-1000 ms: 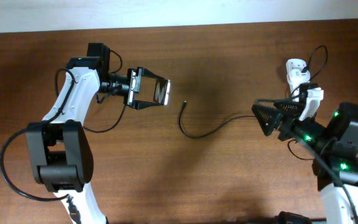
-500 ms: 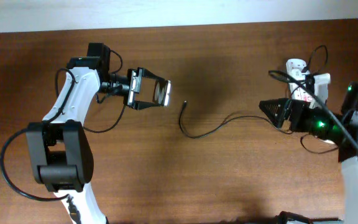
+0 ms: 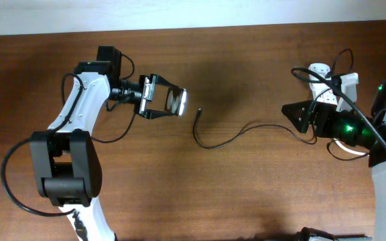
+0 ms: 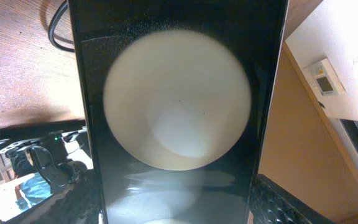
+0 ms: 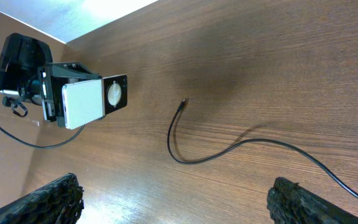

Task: Plug charger to phone and switch on socket
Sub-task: 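Move the right gripper toward the phone held by the left gripper, then grasp the phone's edge with the right gripper beside the left gripper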

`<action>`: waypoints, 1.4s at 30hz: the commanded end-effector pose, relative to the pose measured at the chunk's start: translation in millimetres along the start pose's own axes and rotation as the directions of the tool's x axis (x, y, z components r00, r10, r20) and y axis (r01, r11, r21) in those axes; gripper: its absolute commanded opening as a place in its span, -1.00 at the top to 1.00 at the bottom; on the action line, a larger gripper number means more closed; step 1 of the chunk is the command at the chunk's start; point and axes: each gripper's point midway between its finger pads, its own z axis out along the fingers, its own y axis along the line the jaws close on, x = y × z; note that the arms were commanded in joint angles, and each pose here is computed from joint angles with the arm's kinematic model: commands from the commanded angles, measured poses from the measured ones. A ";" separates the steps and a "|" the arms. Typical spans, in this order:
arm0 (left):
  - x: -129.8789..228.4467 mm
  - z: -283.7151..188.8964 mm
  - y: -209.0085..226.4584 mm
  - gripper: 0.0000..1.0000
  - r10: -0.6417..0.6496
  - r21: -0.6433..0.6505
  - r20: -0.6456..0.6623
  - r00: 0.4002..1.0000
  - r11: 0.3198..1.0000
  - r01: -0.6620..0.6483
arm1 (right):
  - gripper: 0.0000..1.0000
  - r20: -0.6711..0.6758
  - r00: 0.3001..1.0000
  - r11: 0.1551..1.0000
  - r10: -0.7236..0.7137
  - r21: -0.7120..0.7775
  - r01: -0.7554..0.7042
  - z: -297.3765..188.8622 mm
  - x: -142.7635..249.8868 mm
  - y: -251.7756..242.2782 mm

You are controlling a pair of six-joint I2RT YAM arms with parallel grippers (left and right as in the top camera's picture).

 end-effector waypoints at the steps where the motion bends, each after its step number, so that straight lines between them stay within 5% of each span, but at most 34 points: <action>1: 6.9 -2.7 -9.3 1.00 0.032 0.020 -0.015 0.999 0.999 -0.031 | -0.97 0.019 1.000 1.000 -0.005 -0.004 0.005 -3.9 -7.4 3.2; 5: 2.9 -2.7 -12.3 1.00 0.060 0.025 0.004 0.998 0.998 -0.060 | -0.97 0.013 1.000 1.000 0.009 -0.013 -0.008 -0.1 -7.9 5.8; 8: -24.9 -5.0 -4.2 1.00 0.080 -0.040 0.159 0.984 0.996 -0.075 | -0.97 -0.026 1.000 0.999 0.005 -0.043 -0.006 15.4 -4.9 17.5; 17: -30.7 -3.6 -2.4 1.00 0.024 -0.056 0.211 0.977 0.998 -0.013 | -0.95 -0.069 0.997 0.998 0.031 -0.046 -0.034 73.4 -7.4 52.1; 27: -12.0 7.4 -45.5 1.00 0.236 -0.156 0.418 0.878 0.970 -0.186 | -0.94 -0.118 0.993 0.997 0.011 -0.070 -0.019 121.3 2.9 77.0; 37: 6.4 35.7 -38.1 1.00 0.206 -0.183 0.404 0.891 0.973 -0.142 | -0.85 -0.117 0.993 0.999 0.010 0.036 -0.006 178.8 18.9 84.8; 42: 10.2 37.5 -38.2 1.00 0.204 -0.178 0.383 0.901 0.973 -0.145 | -0.64 -0.137 0.990 0.998 0.037 0.052 -0.031 202.8 31.7 89.4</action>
